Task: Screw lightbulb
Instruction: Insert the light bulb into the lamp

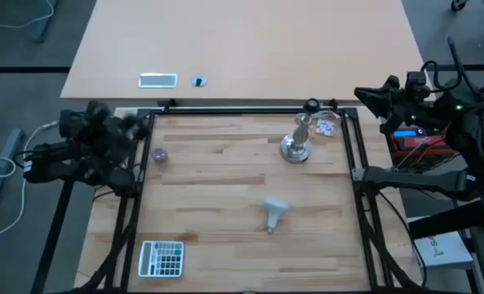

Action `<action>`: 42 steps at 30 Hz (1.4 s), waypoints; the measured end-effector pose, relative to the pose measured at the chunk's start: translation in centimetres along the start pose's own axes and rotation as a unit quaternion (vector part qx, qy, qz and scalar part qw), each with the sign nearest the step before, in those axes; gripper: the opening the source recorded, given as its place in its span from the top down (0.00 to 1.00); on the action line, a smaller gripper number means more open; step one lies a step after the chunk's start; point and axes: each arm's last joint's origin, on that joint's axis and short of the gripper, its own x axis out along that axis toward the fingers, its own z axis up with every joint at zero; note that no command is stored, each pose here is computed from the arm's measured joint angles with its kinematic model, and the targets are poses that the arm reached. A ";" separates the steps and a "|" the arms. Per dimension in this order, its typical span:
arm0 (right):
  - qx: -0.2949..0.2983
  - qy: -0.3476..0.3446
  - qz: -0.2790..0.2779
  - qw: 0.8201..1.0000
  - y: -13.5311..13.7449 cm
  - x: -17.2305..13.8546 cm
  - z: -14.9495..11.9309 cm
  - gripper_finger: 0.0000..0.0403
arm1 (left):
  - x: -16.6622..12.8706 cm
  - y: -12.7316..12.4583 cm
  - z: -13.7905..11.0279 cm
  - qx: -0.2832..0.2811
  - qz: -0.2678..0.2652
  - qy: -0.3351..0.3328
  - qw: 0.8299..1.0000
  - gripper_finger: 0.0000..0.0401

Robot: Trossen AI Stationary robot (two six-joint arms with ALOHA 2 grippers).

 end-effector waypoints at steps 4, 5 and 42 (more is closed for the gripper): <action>0.000 0.000 0.000 1.000 0.0 0.0 0.0 0.85 | -0.5 -1.2 0.0 -0.034 -0.035 0.027 0.998 0.72; 0.000 0.000 0.000 1.000 0.0 0.0 0.0 0.85 | -0.7 -1.6 0.0 -0.053 -0.036 0.029 0.998 0.73; -0.081 0.119 0.047 0.988 -1.0 4.6 -2.4 0.89 | -6.7 -5.4 -11.0 -0.132 0.112 0.056 0.983 0.63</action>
